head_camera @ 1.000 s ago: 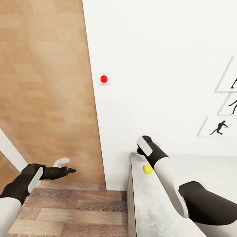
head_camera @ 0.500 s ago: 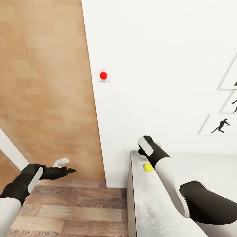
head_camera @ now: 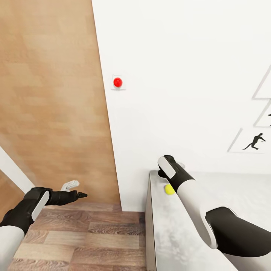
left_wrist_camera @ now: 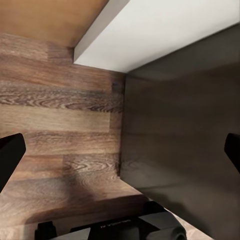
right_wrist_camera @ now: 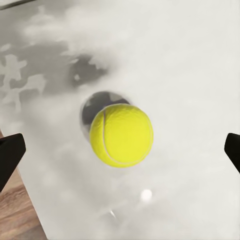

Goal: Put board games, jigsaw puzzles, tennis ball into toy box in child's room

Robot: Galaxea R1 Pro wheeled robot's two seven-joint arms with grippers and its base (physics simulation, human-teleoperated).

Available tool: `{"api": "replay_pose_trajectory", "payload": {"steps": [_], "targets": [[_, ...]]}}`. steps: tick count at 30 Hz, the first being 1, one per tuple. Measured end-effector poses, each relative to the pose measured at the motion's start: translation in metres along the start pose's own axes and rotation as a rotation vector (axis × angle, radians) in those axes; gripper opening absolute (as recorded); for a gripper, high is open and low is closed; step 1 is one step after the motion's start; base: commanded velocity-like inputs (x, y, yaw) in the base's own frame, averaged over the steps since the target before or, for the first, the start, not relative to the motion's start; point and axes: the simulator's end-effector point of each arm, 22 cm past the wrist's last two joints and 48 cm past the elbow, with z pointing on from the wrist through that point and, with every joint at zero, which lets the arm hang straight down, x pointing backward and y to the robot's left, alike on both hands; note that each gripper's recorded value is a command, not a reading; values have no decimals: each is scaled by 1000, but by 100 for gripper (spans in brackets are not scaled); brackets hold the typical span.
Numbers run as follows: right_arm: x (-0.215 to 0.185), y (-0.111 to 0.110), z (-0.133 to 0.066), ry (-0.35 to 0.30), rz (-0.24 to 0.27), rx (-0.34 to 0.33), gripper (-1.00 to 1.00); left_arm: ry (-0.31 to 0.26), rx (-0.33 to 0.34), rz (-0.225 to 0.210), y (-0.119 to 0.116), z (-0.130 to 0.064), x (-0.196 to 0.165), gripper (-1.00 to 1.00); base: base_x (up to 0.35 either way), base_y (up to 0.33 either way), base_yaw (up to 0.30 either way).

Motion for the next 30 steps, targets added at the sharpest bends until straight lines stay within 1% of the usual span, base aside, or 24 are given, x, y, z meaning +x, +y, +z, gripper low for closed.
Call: {"api": "replay_pose_trajectory", "payload": {"steps": [12, 19, 30], "targets": [[3, -2, 11, 13, -1, 10, 100, 18, -4, -8, 5, 8, 7, 100, 0, 0, 0], [-17, 0, 6, -11, 9, 8, 100, 28, -5, -12, 7, 13, 11, 100, 0, 0, 0], [-14, 2, 15, 0, 4, 13, 100, 45, -9, -19, 12, 20, 17, 100, 0, 0, 0]]}}
